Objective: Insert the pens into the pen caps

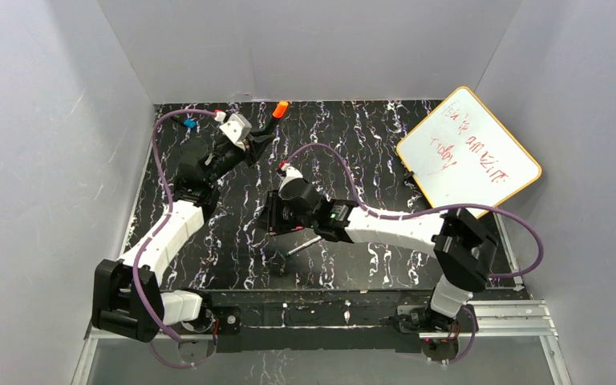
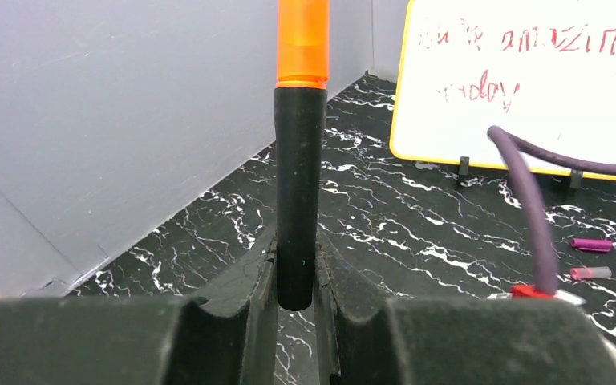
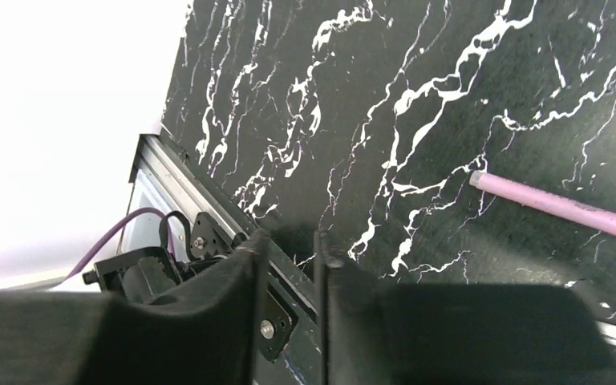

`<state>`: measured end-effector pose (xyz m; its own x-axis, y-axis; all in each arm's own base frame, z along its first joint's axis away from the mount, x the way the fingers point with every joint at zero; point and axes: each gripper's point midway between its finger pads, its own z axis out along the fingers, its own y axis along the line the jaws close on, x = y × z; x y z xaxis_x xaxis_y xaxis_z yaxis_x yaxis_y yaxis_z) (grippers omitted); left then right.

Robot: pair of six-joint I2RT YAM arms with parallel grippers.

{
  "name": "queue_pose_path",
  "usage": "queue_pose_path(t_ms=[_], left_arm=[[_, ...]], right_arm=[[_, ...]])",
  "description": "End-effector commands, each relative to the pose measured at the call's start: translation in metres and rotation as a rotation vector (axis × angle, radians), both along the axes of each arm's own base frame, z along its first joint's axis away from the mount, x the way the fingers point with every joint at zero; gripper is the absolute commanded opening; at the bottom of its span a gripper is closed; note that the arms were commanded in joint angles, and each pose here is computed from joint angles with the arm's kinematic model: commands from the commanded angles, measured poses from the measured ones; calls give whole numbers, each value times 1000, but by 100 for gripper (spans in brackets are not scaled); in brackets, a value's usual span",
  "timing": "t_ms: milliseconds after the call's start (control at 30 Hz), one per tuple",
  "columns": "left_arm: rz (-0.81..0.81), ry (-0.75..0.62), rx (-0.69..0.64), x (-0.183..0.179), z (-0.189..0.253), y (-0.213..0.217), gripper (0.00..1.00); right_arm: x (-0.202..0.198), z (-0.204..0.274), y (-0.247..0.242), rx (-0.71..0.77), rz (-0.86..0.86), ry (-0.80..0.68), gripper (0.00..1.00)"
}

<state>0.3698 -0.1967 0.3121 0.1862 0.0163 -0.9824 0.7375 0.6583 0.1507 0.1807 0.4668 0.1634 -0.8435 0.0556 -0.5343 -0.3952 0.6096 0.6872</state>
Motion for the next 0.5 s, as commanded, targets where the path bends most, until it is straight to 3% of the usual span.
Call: queue_pose_path(t_ms=[0, 133, 200, 333, 467], left_arm=[[-2, -36, -34, 0, 9, -1, 0], [-81, 10, -40, -9, 3, -11, 0], [-139, 42, -39, -16, 0, -17, 0], [-279, 126, -63, -37, -2, -31, 0], [-408, 188, -89, -61, -3, -40, 0]], right_arm=[[6, 52, -15, 65, 32, -188, 41], [28, 55, -79, 25, -37, -419, 77], [44, 88, -109, 134, -87, -543, 90], [75, 119, -152, 215, -69, -646, 93], [80, 152, -157, 294, 50, -813, 91]])
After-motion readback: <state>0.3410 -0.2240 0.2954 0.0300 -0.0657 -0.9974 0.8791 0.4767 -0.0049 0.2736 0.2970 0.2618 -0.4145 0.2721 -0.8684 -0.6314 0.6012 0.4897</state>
